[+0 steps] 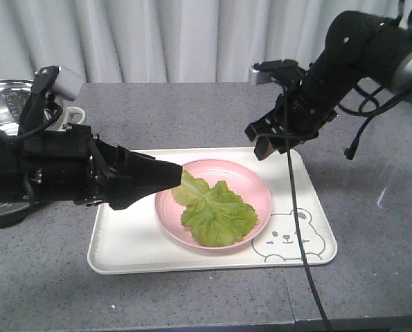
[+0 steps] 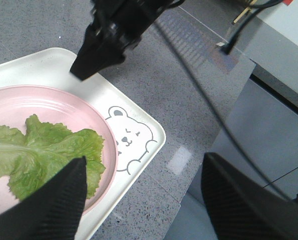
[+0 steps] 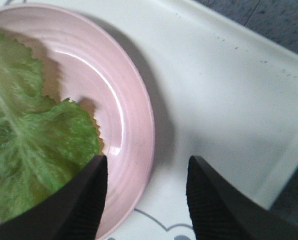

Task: Transfer vegetables to tray and serve
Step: 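Open the right gripper and raise it away from the plate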

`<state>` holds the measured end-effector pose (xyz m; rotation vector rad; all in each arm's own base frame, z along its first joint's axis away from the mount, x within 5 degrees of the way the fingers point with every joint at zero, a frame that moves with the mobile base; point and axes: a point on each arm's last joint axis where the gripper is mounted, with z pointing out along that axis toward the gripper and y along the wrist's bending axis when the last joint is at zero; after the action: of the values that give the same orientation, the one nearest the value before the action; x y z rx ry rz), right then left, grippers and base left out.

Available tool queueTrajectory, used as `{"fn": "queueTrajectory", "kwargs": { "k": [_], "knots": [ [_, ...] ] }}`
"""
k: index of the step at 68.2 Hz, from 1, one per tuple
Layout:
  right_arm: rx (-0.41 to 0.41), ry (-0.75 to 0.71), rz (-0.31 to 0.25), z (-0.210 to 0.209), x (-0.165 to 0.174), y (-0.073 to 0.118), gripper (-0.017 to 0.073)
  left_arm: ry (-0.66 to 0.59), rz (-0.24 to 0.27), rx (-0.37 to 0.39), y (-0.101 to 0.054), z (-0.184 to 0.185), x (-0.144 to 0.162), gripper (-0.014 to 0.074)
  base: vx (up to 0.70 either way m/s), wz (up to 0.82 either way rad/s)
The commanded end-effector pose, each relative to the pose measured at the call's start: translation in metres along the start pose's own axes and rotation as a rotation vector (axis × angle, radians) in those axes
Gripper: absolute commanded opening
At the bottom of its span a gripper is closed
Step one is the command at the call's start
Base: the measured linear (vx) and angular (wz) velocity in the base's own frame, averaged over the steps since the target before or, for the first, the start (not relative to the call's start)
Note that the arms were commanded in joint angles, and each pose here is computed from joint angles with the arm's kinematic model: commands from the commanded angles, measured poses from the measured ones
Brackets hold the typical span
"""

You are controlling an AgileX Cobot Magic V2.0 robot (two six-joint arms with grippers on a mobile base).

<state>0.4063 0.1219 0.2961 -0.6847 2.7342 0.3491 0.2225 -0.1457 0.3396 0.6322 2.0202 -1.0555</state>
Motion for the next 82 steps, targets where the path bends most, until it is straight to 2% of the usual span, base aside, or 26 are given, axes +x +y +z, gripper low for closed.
{"fn": "queueTrajectory", "kwargs": {
  "k": [1, 9, 17, 37, 53, 64, 72, 76, 82],
  "knots": [
    [0.04, -0.102, 0.008, -0.067, 0.008, 0.017, 0.0342, -0.065, -0.012, 0.034, -0.01, -0.007, -0.011, 0.0482, 0.0, 0.0],
    [0.073, -0.179, 0.067, -0.105, 0.021, 0.027, 0.0316, -0.065, -0.012, 0.034, -0.01, -0.007, -0.011, 0.0482, 0.0, 0.0],
    [0.084, -0.238, 0.079, -0.123, 0.053, 0.038, 0.0308, -0.065, -0.012, 0.034, -0.01, -0.007, -0.011, 0.0482, 0.0, 0.0],
    [0.146, -0.293, 0.086, -0.126, 0.146, 0.054, 0.0308, -0.065, -0.012, 0.034, -0.01, -0.007, -0.011, 0.0482, 0.0, 0.0],
    [0.157, -0.306, 0.088, -0.118, 0.196, 0.062, 0.0308, -0.065, -0.012, 0.033, -0.01, -0.007, -0.011, 0.0482, 0.0, 0.0],
    [0.159, -0.304, 0.093, -0.106, 0.219, 0.063, 0.0308, -0.053, -0.004, 0.039, -0.011, -0.007, -0.01, 0.0482, 0.0, 0.0],
    [0.2, -0.34, 0.082, -0.102, 0.223, 0.059, 0.0308, -0.017, 0.056, -0.012, -0.01, -0.011, -0.007, 0.0482, 0.0, 0.0],
    [0.23, -0.377, 0.101, -0.104, 0.22, 0.056, 0.0308, -0.005, 0.059, -0.044, -0.01, -0.015, -0.006, 0.0482, 0.0, 0.0],
    [0.267, -0.421, 0.157, -0.107, 0.218, 0.045, 0.0308, 0.014, 0.072, -0.113, -0.011, -0.024, -0.004, 0.0482, 0.0, 0.0]
  ]
}}
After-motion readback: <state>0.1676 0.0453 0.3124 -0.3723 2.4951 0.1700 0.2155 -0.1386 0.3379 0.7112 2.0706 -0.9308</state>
